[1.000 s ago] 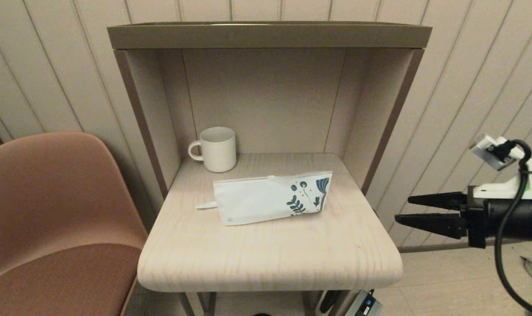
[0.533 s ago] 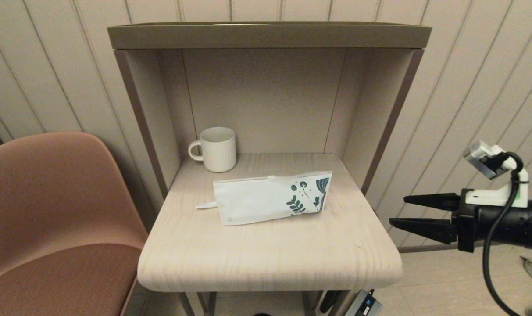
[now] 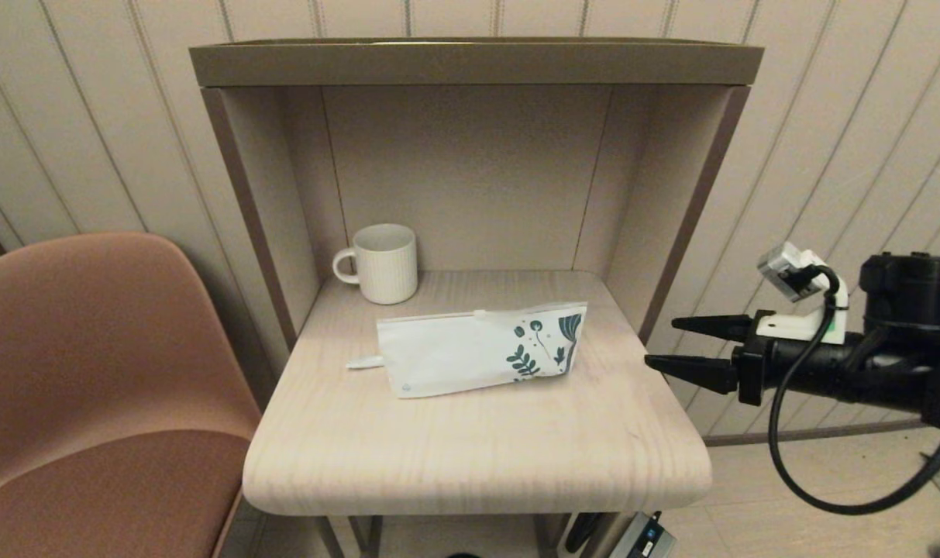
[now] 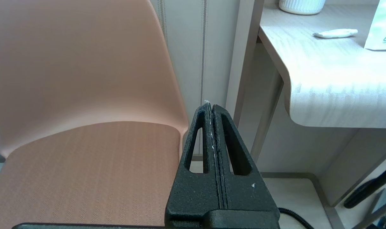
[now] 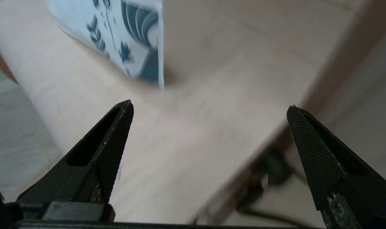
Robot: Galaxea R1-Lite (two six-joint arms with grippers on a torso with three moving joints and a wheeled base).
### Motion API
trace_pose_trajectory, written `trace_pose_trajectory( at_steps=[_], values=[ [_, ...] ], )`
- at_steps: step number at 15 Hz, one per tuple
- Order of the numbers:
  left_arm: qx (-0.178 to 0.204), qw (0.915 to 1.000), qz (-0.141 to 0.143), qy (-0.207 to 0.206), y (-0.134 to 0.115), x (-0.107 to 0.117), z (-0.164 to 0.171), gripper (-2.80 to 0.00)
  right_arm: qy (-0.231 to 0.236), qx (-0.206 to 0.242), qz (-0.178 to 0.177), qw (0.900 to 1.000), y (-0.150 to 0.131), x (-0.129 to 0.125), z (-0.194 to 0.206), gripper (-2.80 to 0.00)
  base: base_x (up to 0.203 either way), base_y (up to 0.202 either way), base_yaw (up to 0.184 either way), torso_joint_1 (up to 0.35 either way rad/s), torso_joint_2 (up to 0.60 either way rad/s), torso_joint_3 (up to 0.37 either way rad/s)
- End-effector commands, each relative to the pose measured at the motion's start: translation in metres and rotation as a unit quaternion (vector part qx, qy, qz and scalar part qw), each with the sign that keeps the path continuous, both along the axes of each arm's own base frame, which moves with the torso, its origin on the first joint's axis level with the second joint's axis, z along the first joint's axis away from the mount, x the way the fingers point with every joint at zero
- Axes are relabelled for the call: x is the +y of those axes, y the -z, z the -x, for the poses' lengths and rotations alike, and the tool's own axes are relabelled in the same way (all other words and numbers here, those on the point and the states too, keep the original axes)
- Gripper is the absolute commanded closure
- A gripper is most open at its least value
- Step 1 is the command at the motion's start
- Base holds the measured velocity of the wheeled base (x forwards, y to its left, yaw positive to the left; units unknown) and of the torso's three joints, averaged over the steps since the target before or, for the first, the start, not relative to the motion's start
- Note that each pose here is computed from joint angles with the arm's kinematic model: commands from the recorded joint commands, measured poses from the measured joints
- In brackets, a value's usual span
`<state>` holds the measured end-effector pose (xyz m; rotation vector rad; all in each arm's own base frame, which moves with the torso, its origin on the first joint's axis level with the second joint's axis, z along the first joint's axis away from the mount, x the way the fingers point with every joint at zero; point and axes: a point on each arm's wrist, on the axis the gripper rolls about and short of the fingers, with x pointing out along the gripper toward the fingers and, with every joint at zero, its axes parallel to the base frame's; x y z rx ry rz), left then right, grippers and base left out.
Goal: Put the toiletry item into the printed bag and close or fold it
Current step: Pick up the storage bag
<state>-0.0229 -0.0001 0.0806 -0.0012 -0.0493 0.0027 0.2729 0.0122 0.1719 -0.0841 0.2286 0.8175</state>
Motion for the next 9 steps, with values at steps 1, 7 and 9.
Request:
trace_pose_trajectory(
  at_steps=[1, 7, 9],
  values=[
    [-0.001, 1.0, 0.001, 0.0, 0.0, 0.0, 0.0, 0.0, -0.039, 0.006, -0.01, 0.999, 0.007, 0.008, -0.018, -2.8, 0.0, 0.0, 0.0, 0.0, 0.0, 0.0],
    [-0.001, 1.0, 0.0, 0.0, 0.0, 0.0, 0.0, 0.0, -0.116, -0.016, -0.013, 0.993, -0.005, 0.045, -0.014, -2.8, 0.0, 0.0, 0.0, 0.0, 0.0, 0.0],
    [-0.001, 1.0, 0.0, 0.0, 0.0, 0.0, 0.0, 0.0, -0.12, -0.012, -0.013, 0.993, 0.0, 0.049, -0.028, -2.8, 0.0, 0.0, 0.0, 0.0, 0.0, 0.0]
  ],
)
